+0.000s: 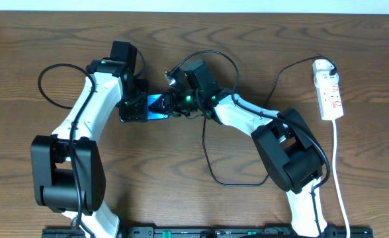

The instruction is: Plug charger to phone and switch on socket

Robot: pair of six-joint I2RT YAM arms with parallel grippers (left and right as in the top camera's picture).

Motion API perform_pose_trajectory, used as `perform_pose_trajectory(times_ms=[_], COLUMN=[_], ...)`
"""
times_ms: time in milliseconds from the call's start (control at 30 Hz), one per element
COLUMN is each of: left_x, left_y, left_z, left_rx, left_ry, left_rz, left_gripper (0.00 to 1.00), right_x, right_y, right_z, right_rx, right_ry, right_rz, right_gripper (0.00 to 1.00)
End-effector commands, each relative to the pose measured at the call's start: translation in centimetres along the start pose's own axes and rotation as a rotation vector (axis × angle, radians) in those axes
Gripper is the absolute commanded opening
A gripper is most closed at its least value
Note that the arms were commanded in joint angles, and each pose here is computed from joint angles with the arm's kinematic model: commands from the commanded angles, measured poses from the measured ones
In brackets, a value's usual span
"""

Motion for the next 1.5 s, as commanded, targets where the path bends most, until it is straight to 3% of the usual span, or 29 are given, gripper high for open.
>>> perform_pose_trajectory(times_ms=[0, 167, 433, 500, 633, 1000, 1233, 1467], left_x=[-1.7, -1.7, -1.7, -1.7, -1.7, -1.7, -1.8, -2.9], left_y=[0.1, 0.1, 0.1, 0.1, 0.1, 0.1, 2.0, 5.1], left_z=[-0.9, -0.9, -0.9, -0.9, -0.9, -0.9, -2.0, -4.8], left_rx=[0.012, 0.012, 0.012, 0.012, 0.011, 0.014, 0.206, 0.469], left_ry=[0.052, 0.052, 0.052, 0.052, 0.052, 0.052, 0.108, 0.280], left_rz=[-0.005, -0.005, -0.005, -0.005, -0.005, -0.004, 0.098, 0.249], left_gripper=[0.63, 0.63, 0.64, 0.77, 0.92, 0.96, 0.96, 0.96], right_x=[0.3, 0.3, 0.0, -0.2, -0.5, -2.0, -4.4, -7.0], right_y=[-0.1, -0.2, -0.7, -0.8, -1.3, -2.5, -4.5, -6.7], right_z=[-0.1, 0.0, 0.1, 0.3, 0.5, 0.1, -0.6, 0.1], right_rx=[0.010, 0.013, 0.006, 0.004, 0.010, 0.029, 0.060, 0.053], right_ry=[0.009, 0.007, -0.008, -0.017, -0.035, -0.054, -0.081, -0.158], right_rz=[-0.007, -0.009, -0.019, -0.017, -0.029, -0.038, -0.070, -0.109], right_gripper=[0.08, 0.02, 0.01, 0.01, 0.01, 0.01, 0.01, 0.01])
Point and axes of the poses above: each gripper's point midway between its finger pads, its own x axis out along the fingers, its own z axis along the line the jaws close on, y = z × x, the point moved 1 cm from there along -x, back along the fingers, and after that the axes turned 5 degrees about x, right-handed, at the moved point
